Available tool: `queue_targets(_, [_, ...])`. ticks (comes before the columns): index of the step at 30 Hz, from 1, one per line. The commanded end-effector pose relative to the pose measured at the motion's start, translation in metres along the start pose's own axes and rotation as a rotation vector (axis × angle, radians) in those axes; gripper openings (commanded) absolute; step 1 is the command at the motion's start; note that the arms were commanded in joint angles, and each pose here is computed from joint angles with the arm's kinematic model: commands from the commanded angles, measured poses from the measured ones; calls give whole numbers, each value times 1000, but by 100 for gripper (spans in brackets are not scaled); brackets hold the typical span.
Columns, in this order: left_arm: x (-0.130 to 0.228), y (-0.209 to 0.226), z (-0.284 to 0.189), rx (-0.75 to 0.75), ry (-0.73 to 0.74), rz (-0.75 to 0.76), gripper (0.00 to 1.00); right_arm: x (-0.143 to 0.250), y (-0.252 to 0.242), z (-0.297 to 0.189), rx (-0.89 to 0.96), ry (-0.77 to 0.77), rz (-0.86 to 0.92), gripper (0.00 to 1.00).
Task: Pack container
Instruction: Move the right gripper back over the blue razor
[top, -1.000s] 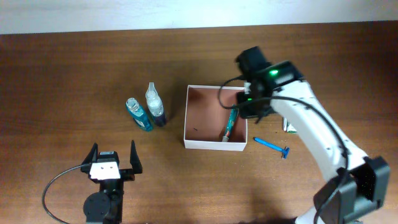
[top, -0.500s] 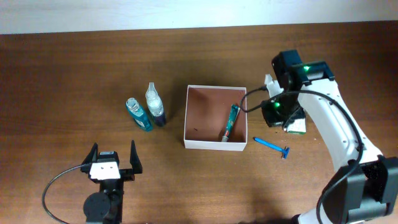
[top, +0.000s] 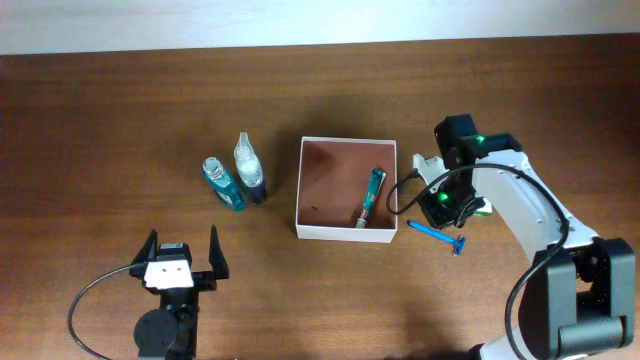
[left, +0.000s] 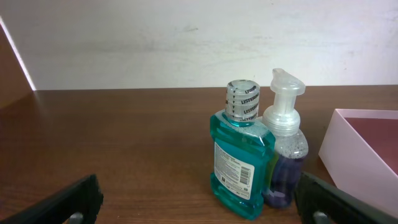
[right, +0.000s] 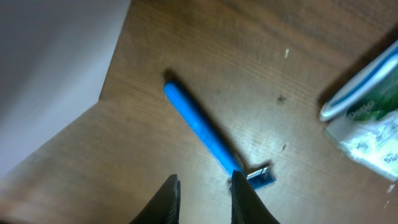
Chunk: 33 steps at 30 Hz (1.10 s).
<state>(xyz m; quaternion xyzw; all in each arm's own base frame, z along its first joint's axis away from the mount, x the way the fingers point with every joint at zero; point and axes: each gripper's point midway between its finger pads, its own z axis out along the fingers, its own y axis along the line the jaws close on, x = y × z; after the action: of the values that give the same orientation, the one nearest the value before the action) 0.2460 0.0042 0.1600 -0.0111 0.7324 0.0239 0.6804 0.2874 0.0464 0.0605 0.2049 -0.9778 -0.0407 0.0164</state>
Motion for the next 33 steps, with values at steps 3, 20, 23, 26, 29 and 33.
queue_targets(3, [2,-2,0,10,0,19,99,-10,-2,1,9,-56,-141,21])
queue_targets(20, [2,-2,0,10,0,19,100,-3,-26,0,-10,-73,-131,21])
queue_targets(23, [2,-2,0,10,0,19,100,-1,-32,-1,-28,-86,-98,21])
queue_targets(26, [2,-2,0,10,0,19,100,-3,-34,-2,-31,-99,-93,23])
queue_targets(29, [2,-2,0,10,0,19,99,-3,-34,-2,-28,-101,-94,46])
queue_targets(33, [2,-2,0,10,0,19,100,-10,-33,-2,-35,-129,-94,70])
